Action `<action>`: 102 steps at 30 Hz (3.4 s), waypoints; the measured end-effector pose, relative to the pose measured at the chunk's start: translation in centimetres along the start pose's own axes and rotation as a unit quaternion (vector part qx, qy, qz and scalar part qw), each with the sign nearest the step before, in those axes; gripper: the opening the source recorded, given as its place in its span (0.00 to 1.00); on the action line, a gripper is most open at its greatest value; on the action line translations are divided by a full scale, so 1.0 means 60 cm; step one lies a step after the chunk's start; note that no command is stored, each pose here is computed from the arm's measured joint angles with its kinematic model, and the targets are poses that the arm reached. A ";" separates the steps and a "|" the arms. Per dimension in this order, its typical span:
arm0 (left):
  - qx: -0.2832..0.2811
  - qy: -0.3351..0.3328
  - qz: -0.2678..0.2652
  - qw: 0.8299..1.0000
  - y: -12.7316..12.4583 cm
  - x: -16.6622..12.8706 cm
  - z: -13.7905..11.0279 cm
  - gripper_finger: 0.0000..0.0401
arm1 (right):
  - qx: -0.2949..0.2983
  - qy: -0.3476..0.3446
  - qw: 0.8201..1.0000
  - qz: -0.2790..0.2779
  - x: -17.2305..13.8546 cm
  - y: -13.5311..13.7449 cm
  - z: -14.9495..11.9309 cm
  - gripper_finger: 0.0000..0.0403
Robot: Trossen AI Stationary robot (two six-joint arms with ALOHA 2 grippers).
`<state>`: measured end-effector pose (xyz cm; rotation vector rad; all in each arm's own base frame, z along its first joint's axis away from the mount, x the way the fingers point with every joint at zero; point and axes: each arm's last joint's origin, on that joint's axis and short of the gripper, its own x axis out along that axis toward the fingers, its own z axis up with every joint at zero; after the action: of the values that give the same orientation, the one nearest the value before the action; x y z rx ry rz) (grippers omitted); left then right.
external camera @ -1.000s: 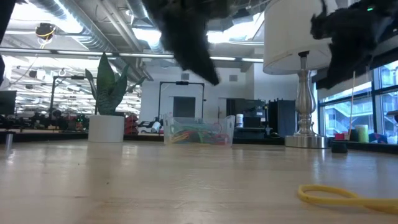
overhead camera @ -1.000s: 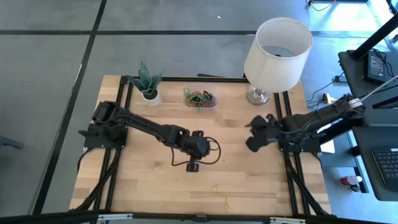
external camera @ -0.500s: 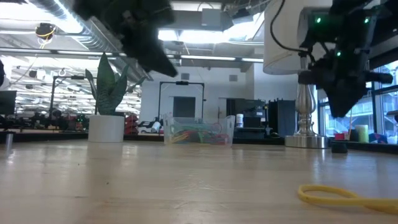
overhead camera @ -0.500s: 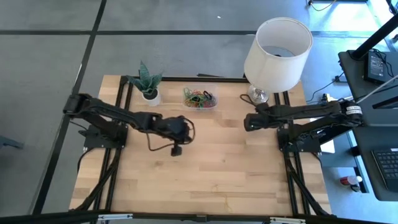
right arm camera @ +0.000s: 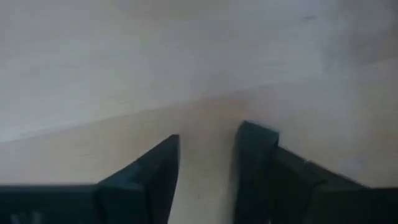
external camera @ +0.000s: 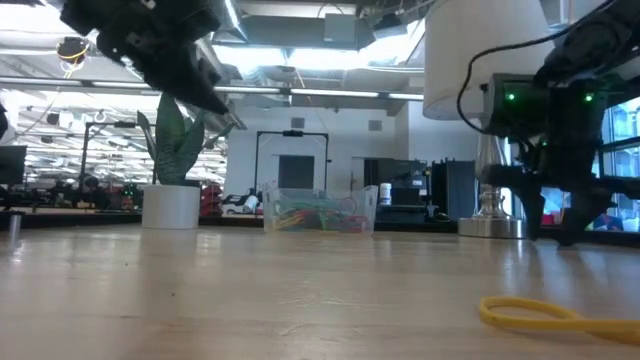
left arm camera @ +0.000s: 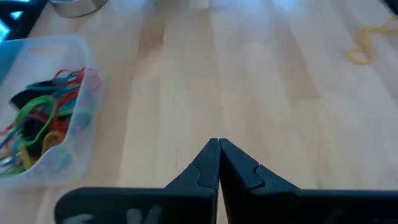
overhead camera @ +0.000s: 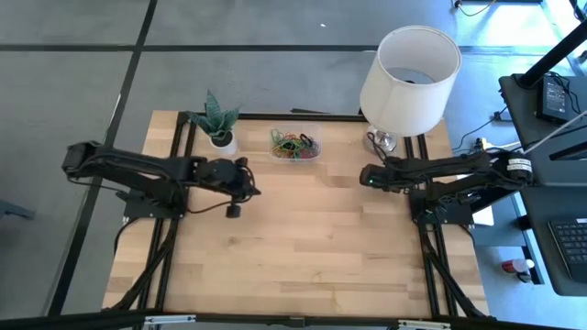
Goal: Pick and place rubber bands into bin
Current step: Put the black rubber band into the transparent bin, then put the yellow rubber band into the transparent bin
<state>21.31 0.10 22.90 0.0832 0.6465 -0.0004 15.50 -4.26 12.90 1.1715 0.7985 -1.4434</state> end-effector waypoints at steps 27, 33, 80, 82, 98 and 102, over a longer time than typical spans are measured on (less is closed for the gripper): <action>-0.032 -0.116 0.052 0.991 0.034 -0.065 -0.112 0.00 | -0.276 -0.138 0.934 0.179 -0.178 0.384 0.035 0.00; -0.022 -0.222 0.056 0.973 0.022 -0.073 -0.127 0.00 | -0.338 -0.118 0.922 0.148 -0.135 0.458 0.089 0.00; -0.023 -0.331 0.031 0.943 -0.002 -0.094 -0.197 0.00 | -0.398 -0.042 0.909 0.115 -0.097 0.467 0.142 0.36; -0.022 -0.332 0.021 0.943 -0.003 -0.094 -0.197 0.00 | -0.417 -0.042 0.899 0.125 -0.114 0.463 0.140 0.36; -0.022 -0.330 0.010 0.944 -0.005 -0.093 -0.197 0.01 | -0.604 -0.042 0.775 0.181 -0.250 0.407 0.018 0.36; -0.022 -0.330 0.010 0.944 -0.005 -0.093 -0.197 0.01 | -0.661 -0.023 0.730 0.170 -0.250 0.354 -0.045 0.36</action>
<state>9.75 0.55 16.83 0.0411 -0.0267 0.0062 36.08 -1.57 28.81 0.1073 1.1666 -0.3004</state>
